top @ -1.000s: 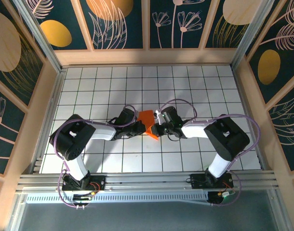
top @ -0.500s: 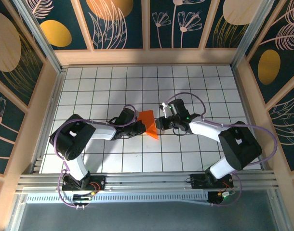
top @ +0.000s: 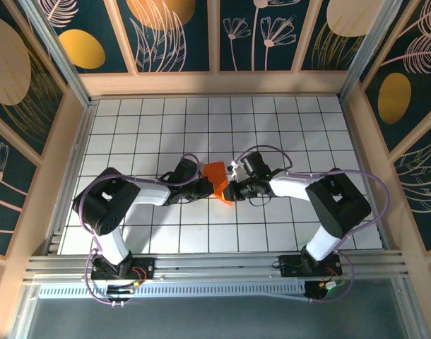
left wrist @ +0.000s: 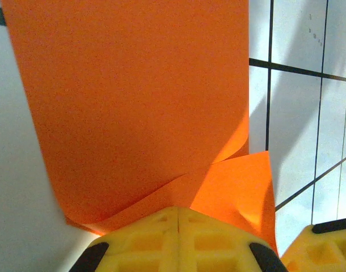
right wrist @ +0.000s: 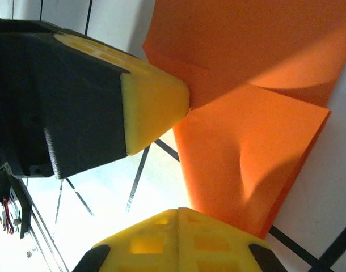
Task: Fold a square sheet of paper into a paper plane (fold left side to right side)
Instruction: Third fold the triangle at the center of the table.
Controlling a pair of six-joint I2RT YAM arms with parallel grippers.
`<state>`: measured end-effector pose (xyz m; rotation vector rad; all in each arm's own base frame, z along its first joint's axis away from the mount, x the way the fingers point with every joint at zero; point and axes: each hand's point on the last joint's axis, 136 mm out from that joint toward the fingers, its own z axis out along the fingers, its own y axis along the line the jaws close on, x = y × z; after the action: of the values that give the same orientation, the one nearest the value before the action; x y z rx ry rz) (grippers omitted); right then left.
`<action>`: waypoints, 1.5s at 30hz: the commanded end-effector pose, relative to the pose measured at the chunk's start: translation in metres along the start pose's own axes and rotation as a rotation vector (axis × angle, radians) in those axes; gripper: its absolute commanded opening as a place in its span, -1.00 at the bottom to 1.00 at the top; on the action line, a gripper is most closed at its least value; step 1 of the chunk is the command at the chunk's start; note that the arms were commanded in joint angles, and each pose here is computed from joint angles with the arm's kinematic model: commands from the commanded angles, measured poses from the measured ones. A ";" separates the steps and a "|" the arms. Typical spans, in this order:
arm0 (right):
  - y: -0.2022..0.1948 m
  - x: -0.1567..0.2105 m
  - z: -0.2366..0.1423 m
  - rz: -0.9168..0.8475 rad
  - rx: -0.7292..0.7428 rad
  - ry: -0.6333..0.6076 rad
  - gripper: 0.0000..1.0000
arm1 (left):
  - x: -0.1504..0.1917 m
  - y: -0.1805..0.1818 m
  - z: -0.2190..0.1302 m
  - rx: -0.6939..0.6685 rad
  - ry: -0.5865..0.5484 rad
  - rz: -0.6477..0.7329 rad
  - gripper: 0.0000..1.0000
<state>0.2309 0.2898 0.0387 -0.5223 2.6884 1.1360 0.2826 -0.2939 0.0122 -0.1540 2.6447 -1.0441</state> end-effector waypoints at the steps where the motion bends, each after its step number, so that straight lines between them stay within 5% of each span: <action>1: 0.002 0.012 0.007 0.023 -0.030 0.032 -1.00 | 0.013 0.049 0.006 -0.178 0.015 -0.042 -1.00; 45: -0.035 0.070 0.002 0.105 0.129 0.154 -1.00 | 0.010 0.048 0.008 -0.189 0.016 -0.035 -1.00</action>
<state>0.2091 0.2765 0.0155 -0.4989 2.7763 1.0856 0.2831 -0.2942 0.0122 -0.1565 2.6541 -1.0375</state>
